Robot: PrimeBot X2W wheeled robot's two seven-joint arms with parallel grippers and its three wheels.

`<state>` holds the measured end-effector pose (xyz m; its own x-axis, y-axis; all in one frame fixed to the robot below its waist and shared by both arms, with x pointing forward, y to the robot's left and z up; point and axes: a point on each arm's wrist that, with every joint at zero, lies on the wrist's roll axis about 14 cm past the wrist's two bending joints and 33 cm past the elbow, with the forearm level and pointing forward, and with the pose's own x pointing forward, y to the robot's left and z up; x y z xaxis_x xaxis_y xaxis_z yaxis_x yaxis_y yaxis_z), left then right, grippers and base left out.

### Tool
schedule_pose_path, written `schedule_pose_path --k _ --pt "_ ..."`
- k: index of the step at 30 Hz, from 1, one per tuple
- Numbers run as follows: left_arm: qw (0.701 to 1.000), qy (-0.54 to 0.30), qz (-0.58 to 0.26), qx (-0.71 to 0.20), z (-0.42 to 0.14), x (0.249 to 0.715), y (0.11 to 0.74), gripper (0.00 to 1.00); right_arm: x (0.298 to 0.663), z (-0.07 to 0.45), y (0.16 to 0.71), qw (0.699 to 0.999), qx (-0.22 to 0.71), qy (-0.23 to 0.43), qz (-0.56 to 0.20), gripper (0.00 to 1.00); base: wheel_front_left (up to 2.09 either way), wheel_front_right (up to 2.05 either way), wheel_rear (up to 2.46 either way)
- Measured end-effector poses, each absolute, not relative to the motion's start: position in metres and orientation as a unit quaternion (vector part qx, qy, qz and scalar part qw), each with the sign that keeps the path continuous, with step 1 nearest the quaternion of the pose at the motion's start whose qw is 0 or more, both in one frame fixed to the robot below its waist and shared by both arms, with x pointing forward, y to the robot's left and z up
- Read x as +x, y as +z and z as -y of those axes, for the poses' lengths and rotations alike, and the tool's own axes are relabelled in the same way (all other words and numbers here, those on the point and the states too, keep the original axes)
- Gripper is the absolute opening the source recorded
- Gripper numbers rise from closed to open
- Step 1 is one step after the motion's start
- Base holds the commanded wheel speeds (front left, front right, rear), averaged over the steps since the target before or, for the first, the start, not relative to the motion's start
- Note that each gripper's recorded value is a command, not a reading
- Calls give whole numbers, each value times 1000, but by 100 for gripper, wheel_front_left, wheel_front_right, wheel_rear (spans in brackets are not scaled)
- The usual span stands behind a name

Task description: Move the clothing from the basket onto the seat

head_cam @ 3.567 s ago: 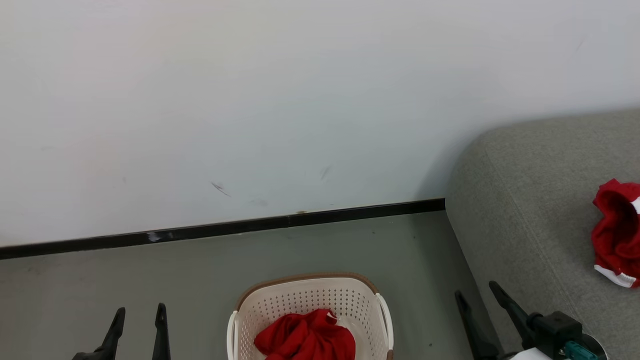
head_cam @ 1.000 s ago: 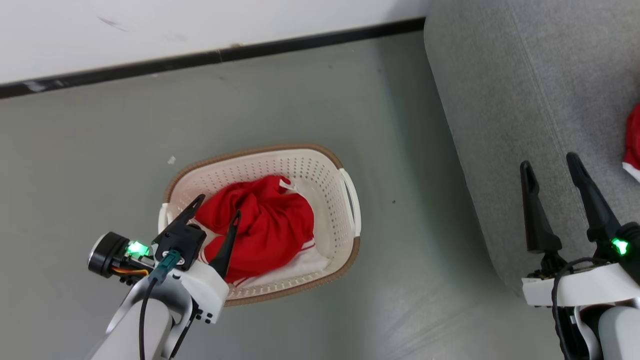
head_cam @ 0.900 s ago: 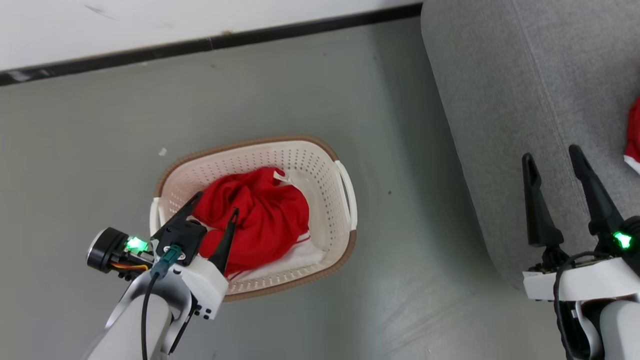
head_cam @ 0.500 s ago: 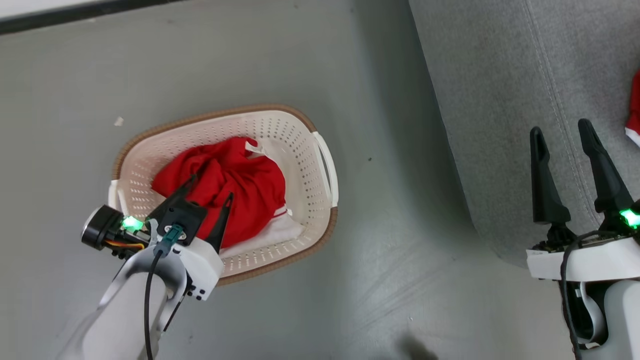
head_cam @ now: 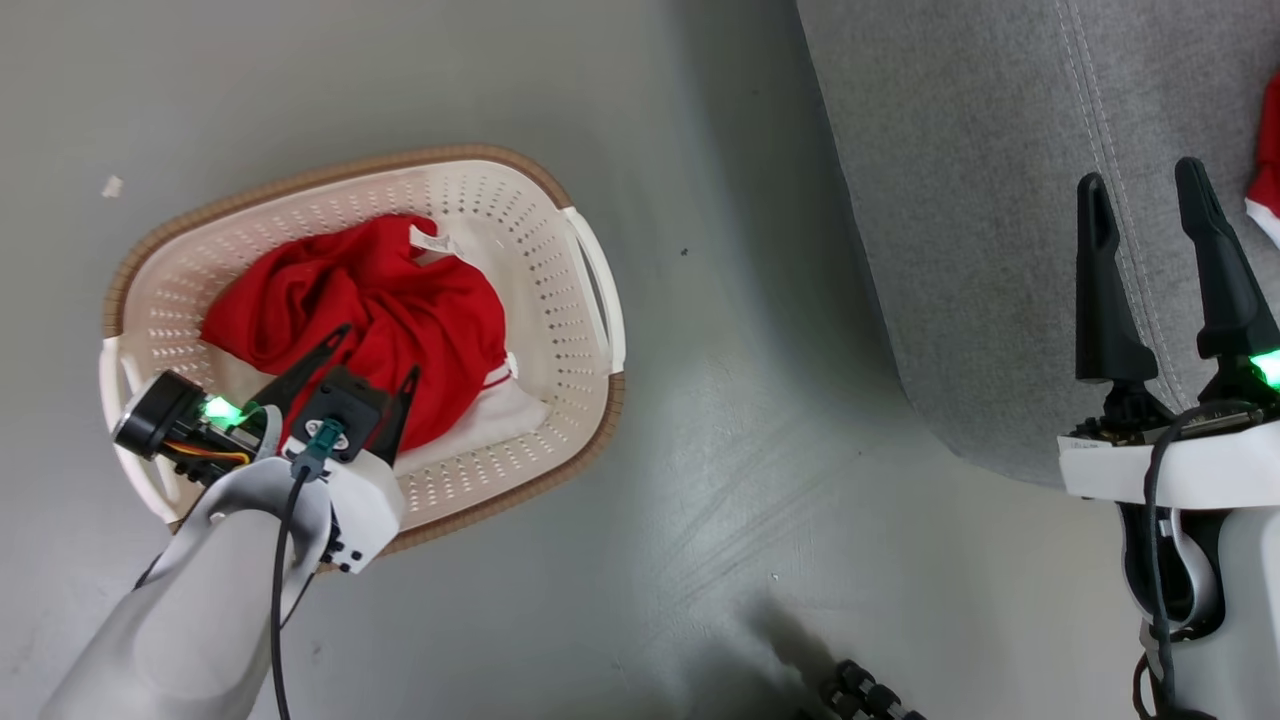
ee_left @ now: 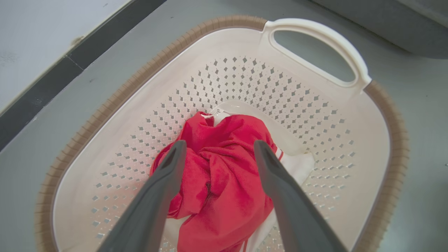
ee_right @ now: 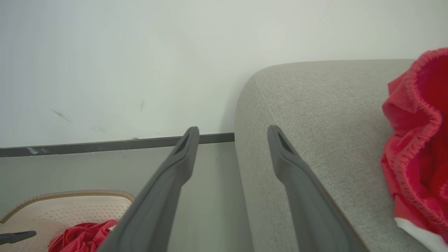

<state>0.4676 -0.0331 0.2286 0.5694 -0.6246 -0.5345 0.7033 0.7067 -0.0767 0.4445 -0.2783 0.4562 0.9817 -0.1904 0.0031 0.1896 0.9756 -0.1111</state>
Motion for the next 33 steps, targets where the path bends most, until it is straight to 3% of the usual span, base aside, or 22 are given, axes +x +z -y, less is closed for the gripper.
schedule_pose_path --k 15,33 --pt "853 -398 -325 91 43 463 167 100 459 284 440 994 -52 -97 -16 100 0 0 0" --pt "853 -366 -359 96 38 479 125 100 468 287 425 993 -61 -94 -31 100 0 0 0"
